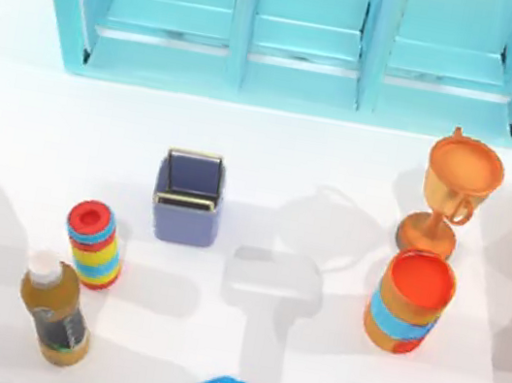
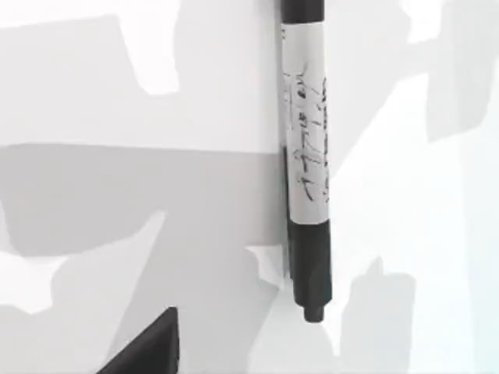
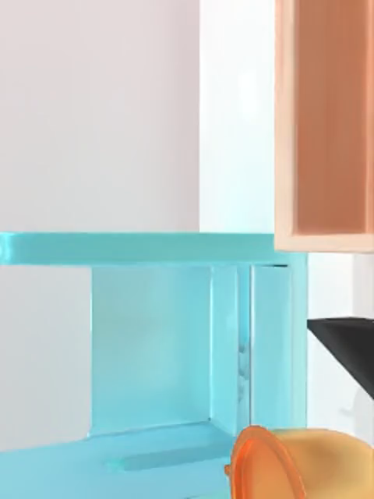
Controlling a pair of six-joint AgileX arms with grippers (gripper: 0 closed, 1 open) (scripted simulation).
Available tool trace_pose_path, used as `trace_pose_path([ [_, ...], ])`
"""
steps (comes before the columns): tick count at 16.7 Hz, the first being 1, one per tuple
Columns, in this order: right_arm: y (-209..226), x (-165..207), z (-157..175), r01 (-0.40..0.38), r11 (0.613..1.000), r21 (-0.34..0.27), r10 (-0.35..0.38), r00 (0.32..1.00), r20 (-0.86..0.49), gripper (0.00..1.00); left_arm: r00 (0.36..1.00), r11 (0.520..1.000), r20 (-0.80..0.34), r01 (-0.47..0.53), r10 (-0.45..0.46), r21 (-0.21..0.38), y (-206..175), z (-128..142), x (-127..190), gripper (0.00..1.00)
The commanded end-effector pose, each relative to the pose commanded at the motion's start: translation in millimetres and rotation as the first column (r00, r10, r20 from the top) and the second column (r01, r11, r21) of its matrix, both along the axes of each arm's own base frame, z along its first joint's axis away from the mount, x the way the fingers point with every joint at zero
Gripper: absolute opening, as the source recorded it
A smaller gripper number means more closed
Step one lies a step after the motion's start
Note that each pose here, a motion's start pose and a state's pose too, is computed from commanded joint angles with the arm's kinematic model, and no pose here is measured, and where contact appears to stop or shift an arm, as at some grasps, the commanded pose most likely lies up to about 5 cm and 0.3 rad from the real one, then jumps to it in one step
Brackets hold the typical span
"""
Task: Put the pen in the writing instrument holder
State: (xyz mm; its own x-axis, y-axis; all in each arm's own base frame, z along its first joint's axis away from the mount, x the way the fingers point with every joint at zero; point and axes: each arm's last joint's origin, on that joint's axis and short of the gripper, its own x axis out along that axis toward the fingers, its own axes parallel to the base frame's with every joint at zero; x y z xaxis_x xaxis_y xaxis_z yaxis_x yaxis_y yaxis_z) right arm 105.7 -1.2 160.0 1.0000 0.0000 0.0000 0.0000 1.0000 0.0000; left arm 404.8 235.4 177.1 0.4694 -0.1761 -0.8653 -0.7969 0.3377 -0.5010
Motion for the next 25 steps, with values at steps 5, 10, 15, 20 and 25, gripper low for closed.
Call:
trace_pose_path([
  [5,0.0,0.0,0.0,0.000,1.000,0.000,0.000,1.000,0.000,1.00,0.999,0.998,-0.037,-0.041,0.039,-0.048,14.5,-18.5,4.8,1.00],
  [10,0.0,0.0,0.0,0.000,1.000,0.000,0.000,1.000,0.000,1.00,0.999,0.998,-0.037,-0.039,0.037,-0.048,12.0,-25.1,9.5,1.00],
  [15,0.0,0.0,0.0,0.000,1.000,0.000,0.000,1.000,0.000,1.00,0.999,0.998,-0.037,-0.041,0.039,-0.048,0.8,-84.8,40.2,1.00],
  [20,0.0,0.0,0.0,0.000,1.000,0.000,0.000,1.000,0.000,1.00,0.999,0.998,-0.037,-0.041,0.039,-0.048,-5.6,-105.7,49.3,1.00],
  [25,0.0,0.0,0.0,0.000,1.000,0.000,0.000,1.000,0.000,1.00,0.999,0.998,-0.037,-0.041,0.039,-0.048,-5.6,-105.7,49.3,0.70],
])
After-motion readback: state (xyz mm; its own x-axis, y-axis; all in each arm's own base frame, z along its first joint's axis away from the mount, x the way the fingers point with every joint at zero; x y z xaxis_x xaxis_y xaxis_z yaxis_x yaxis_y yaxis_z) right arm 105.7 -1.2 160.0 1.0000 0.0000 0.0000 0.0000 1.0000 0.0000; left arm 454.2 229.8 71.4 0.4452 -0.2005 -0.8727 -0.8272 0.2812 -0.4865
